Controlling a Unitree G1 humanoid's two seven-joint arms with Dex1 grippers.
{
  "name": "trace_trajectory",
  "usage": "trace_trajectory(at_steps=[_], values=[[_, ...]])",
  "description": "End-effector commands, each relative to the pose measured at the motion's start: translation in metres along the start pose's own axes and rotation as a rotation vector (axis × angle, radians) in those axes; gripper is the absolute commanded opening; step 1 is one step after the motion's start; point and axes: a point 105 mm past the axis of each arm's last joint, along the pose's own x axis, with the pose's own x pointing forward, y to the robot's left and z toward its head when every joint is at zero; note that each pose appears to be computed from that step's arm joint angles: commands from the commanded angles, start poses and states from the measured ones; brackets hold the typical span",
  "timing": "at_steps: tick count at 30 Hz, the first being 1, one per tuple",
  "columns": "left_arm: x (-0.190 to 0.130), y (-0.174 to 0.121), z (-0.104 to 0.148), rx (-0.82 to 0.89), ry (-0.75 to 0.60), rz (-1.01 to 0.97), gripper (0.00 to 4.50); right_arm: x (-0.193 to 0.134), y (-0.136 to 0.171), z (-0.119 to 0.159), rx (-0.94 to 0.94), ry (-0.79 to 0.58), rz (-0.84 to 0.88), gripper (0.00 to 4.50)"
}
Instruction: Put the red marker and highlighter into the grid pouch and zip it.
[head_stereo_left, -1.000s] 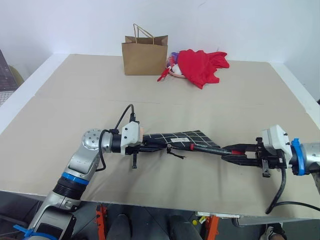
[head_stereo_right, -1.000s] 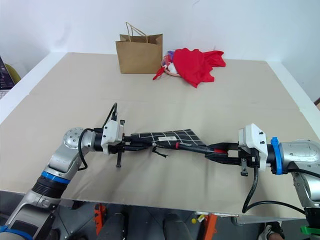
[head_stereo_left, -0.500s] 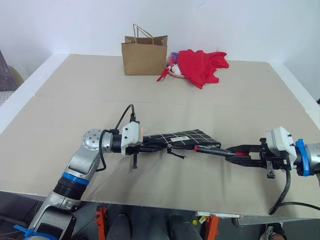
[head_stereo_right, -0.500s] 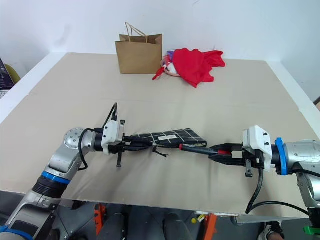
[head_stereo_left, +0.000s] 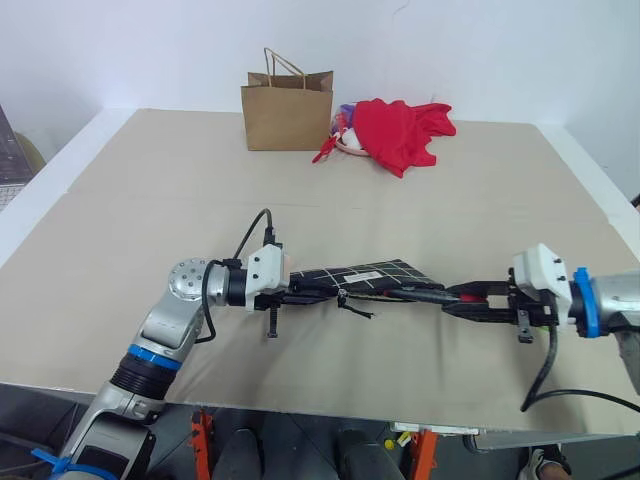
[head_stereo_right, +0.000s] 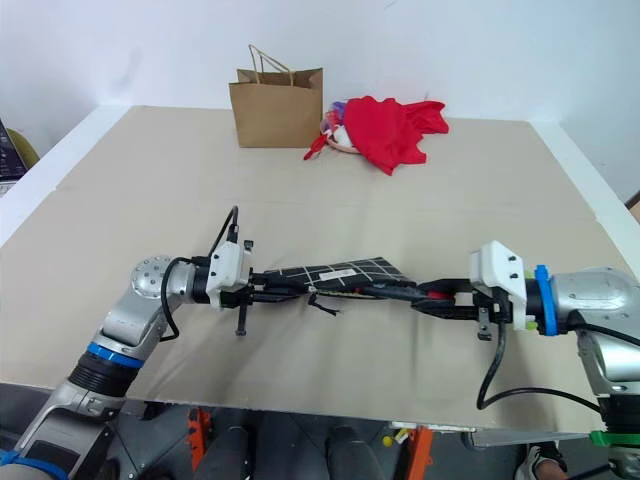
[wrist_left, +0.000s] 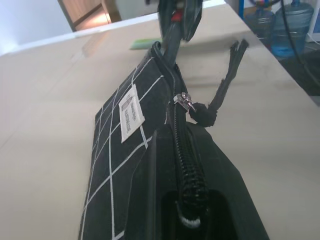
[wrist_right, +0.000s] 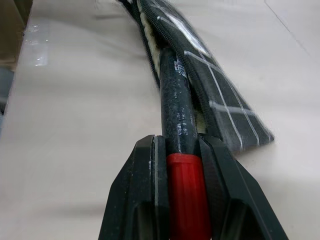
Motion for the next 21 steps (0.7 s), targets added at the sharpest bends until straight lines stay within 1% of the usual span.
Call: trace_trajectory(at_steps=[1, 4, 6, 8, 10, 11, 12, 13, 15, 18, 19, 21], values=[[0.004, 0.004, 0.012, 0.060, -0.024, -0.004, 0.00, 0.016, -0.005, 0.008, -0.054, -0.020, 0.020, 0.57], [0.006, 0.004, 0.014, 0.060, -0.031, -0.005, 0.00, 0.031, -0.007, 0.015, -0.074, -0.042, 0.036, 0.57], [0.007, 0.004, 0.014, 0.061, -0.034, -0.005, 0.00, 0.040, -0.008, 0.023, -0.043, -0.086, 0.048, 0.57], [0.008, 0.003, 0.014, 0.061, -0.036, -0.003, 0.00, 0.046, -0.005, 0.029, -0.028, -0.110, 0.080, 1.62], [0.008, 0.003, 0.014, 0.059, -0.036, 0.000, 0.00, 0.046, -0.004, 0.031, -0.028, -0.106, 0.094, 2.42], [0.007, 0.003, 0.014, 0.056, -0.034, 0.002, 0.00, 0.046, -0.001, 0.032, -0.033, -0.105, 0.112, 2.93], [0.005, 0.003, 0.012, 0.050, -0.027, 0.007, 0.00, 0.040, 0.000, 0.035, -0.024, -0.111, 0.111, 3.35], [0.003, 0.003, 0.011, 0.044, -0.020, 0.012, 0.00, 0.032, 0.001, 0.038, -0.011, -0.125, 0.102, 3.89], [0.001, 0.003, 0.009, 0.036, -0.011, 0.018, 0.00, 0.022, 0.002, 0.042, 0.013, -0.143, 0.081, 4.38], [-0.005, 0.004, 0.005, 0.031, 0.009, 0.032, 0.00, -0.012, -0.006, 0.040, 0.215, -0.199, -0.083, 4.38], [-0.006, 0.005, 0.005, 0.029, 0.011, 0.038, 0.00, -0.023, -0.008, 0.036, 0.274, -0.203, -0.140, 4.38], [-0.007, 0.006, 0.004, 0.024, 0.014, 0.045, 0.00, -0.047, -0.018, 0.017, 0.354, -0.212, -0.362, 4.38]])
